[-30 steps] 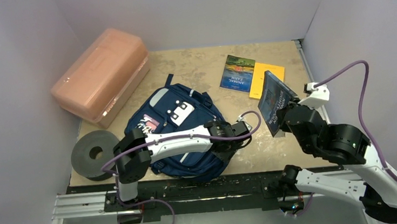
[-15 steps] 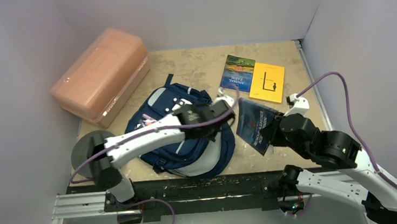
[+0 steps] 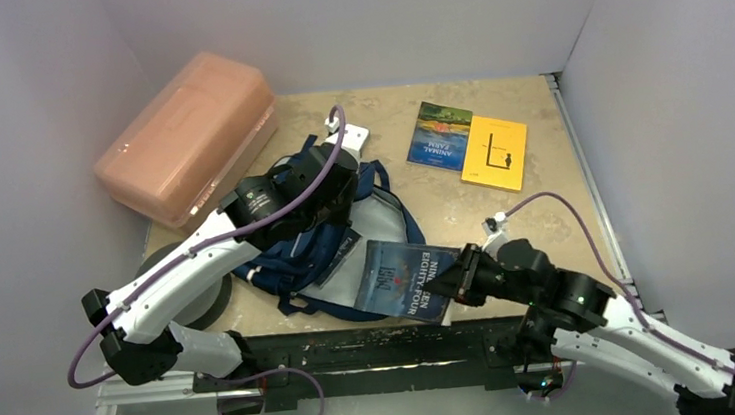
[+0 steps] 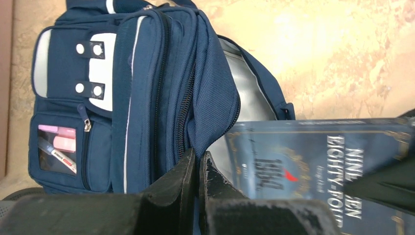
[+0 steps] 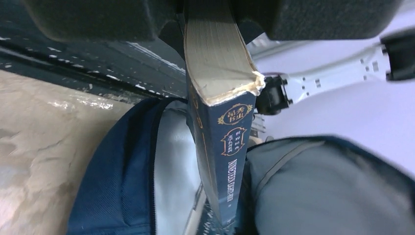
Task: Pack the student bag
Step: Place the book in the student bag, then pick up the book from the center of the board, then place the book in the student bag.
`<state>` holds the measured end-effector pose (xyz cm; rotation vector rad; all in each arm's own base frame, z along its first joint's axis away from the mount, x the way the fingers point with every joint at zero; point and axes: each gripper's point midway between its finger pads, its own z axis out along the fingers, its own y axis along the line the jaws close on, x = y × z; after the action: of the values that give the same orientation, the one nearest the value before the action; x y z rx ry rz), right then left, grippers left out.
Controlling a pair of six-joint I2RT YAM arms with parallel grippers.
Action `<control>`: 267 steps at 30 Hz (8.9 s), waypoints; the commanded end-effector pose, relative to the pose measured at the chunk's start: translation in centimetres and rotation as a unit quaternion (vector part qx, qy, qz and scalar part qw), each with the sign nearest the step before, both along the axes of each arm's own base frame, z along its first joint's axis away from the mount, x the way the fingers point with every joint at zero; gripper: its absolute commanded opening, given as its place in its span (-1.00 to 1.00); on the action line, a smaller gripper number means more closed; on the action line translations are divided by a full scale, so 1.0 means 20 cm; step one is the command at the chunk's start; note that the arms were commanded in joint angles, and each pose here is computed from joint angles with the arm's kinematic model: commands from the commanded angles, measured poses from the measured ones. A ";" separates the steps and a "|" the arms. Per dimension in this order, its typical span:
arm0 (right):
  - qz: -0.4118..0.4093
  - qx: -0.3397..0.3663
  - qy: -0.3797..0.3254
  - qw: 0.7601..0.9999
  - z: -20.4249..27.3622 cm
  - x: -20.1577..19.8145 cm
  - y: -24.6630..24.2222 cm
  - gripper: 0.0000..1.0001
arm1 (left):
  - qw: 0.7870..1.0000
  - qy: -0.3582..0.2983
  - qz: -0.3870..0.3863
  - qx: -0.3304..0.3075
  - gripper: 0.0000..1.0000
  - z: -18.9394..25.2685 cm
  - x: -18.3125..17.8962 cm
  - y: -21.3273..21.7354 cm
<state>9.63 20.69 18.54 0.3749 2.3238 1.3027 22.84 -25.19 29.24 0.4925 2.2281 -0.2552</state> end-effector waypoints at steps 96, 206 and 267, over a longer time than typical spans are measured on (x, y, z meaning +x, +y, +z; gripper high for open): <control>-0.122 -0.305 -0.103 0.939 -0.53 2.30 -0.69 0.35 | 0.914 0.168 0.188 -0.320 0.32 -1.05 1.51 -0.90; -0.184 -0.472 -0.143 0.850 0.34 1.38 -0.69 -1.00 | 0.981 0.121 -0.138 -0.063 0.23 -0.45 -0.24 -0.39; 0.152 0.188 -0.021 0.970 0.16 0.58 0.28 -1.00 | 0.979 -0.132 -0.027 -0.155 -1.00 0.21 -0.21 -0.16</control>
<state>18.23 24.18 18.48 0.2477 2.3764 1.8126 18.29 -26.70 29.21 0.4807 1.9819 -0.3676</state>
